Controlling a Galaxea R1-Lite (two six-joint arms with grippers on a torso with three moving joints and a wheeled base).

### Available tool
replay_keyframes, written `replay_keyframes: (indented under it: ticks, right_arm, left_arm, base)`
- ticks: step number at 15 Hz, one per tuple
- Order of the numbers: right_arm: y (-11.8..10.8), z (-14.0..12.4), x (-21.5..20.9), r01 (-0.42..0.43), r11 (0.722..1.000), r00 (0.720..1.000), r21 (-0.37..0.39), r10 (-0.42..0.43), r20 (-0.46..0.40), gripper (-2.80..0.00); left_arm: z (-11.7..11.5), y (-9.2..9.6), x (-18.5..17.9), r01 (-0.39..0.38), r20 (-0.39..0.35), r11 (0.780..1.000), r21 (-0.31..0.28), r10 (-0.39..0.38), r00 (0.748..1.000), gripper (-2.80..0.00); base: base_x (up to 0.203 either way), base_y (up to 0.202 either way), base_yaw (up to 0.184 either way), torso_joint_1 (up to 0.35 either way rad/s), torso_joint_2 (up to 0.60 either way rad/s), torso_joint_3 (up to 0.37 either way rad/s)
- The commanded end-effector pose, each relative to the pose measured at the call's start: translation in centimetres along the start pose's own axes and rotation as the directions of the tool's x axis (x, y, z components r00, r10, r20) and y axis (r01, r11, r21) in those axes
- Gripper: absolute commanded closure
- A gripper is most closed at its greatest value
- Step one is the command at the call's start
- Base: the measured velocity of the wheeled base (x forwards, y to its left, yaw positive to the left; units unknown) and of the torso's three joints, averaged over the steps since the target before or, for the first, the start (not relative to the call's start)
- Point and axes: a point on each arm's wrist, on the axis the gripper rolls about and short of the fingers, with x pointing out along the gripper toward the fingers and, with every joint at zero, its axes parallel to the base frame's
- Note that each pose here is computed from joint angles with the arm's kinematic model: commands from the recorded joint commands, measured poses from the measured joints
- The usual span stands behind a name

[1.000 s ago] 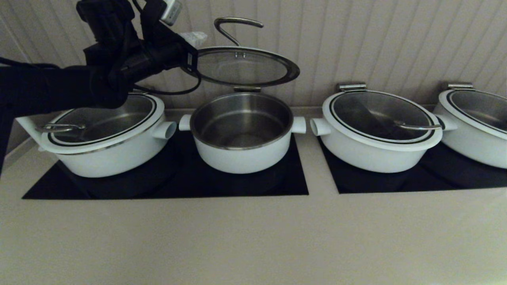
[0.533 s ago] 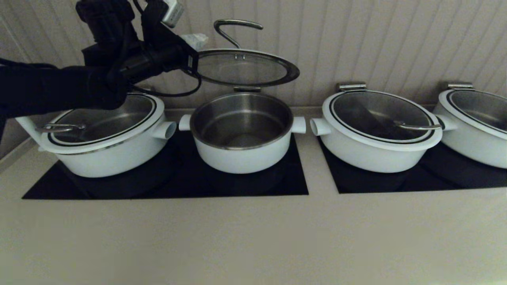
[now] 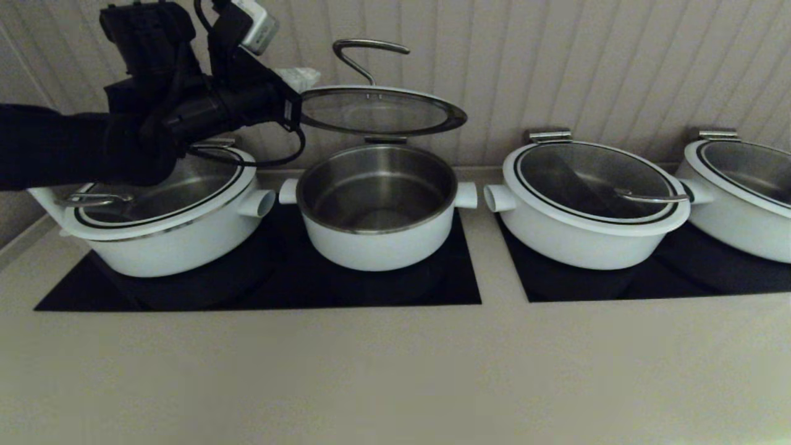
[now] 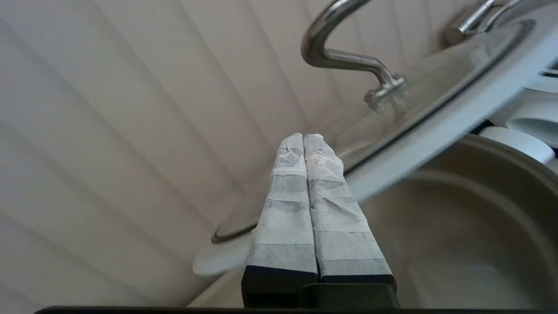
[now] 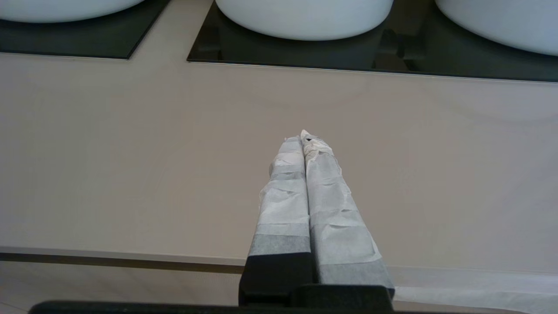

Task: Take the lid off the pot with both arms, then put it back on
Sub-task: Close the pot lid

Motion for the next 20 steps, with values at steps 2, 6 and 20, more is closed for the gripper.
replay_keyframes:
  ticks: [2,6,20]
  right_arm:
    - [0.0,0.0,0.0,-0.001,1.0,1.0,0.0,0.001,-0.001,0.0]
    - [0.0,0.0,0.0,-0.001,1.0,1.0,0.0,0.001,-0.001,0.0]
    - [0.0,0.0,0.0,0.0,1.0,1.0,0.0,0.0,0.0,0.0]
  left_arm:
    - [0.2,-0.5,-1.3,0.011,-0.015,1.0,-0.005,-0.011,1.0,0.0]
    - [-0.5,-0.9,-1.4,0.006,-0.004,1.0,-0.003,-0.006,1.0,0.0]
    - [-2.5,-1.5,-0.7,0.007,-0.007,1.0,-0.01,-0.007,1.0,0.0]
  base:
    - [0.0,0.0,0.0,0.0,0.0,0.0]
    - [0.0,0.0,0.0,0.0,0.0,0.0]
    - [0.0,0.0,0.0,0.0,0.0,0.0]
